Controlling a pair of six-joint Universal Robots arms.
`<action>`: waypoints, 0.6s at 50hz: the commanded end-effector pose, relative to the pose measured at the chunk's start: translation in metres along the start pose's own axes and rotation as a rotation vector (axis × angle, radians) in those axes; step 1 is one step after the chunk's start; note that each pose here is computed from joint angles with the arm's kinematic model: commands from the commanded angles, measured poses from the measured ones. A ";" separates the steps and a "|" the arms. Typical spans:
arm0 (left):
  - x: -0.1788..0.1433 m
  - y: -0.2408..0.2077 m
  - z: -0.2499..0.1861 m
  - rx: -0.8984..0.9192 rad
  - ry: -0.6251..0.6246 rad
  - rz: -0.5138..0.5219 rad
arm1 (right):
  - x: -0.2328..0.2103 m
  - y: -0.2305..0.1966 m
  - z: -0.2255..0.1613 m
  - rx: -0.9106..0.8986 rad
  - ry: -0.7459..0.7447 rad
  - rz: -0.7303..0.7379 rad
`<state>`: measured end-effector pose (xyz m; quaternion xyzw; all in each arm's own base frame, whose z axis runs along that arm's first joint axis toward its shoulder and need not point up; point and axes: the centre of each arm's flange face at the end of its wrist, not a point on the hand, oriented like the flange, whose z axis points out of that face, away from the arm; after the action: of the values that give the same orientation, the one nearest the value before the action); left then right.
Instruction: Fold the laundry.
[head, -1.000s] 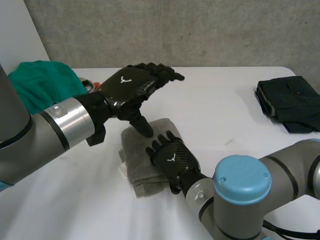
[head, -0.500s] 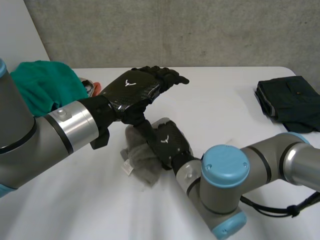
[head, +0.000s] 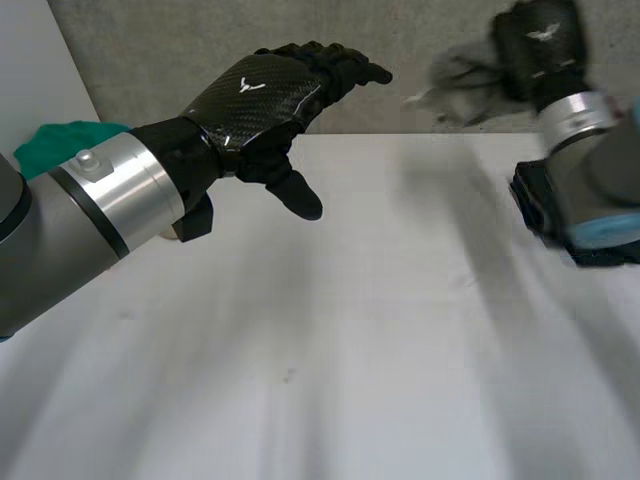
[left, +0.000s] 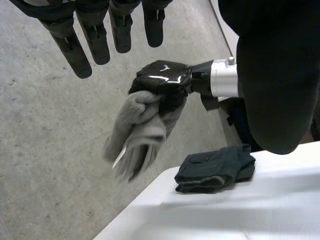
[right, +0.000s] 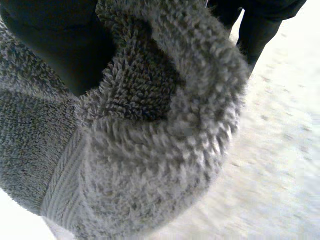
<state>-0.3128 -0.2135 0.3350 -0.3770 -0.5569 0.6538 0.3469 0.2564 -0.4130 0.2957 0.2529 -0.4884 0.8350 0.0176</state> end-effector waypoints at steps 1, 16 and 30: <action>0.002 0.014 0.003 -0.030 0.009 -0.026 | 0.091 0.095 0.003 -0.092 0.044 0.007; 0.014 0.045 0.013 -0.100 0.053 -0.073 | 0.136 0.288 -0.068 -0.346 -0.002 0.031; 0.023 0.038 0.014 -0.084 0.051 -0.063 | 0.184 0.187 -0.058 -0.461 0.125 0.015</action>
<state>-0.3351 -0.2120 0.2941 -0.3870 -0.5899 0.6093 0.3619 0.0221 -0.5232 0.1517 0.2206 -0.6432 0.7286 0.0830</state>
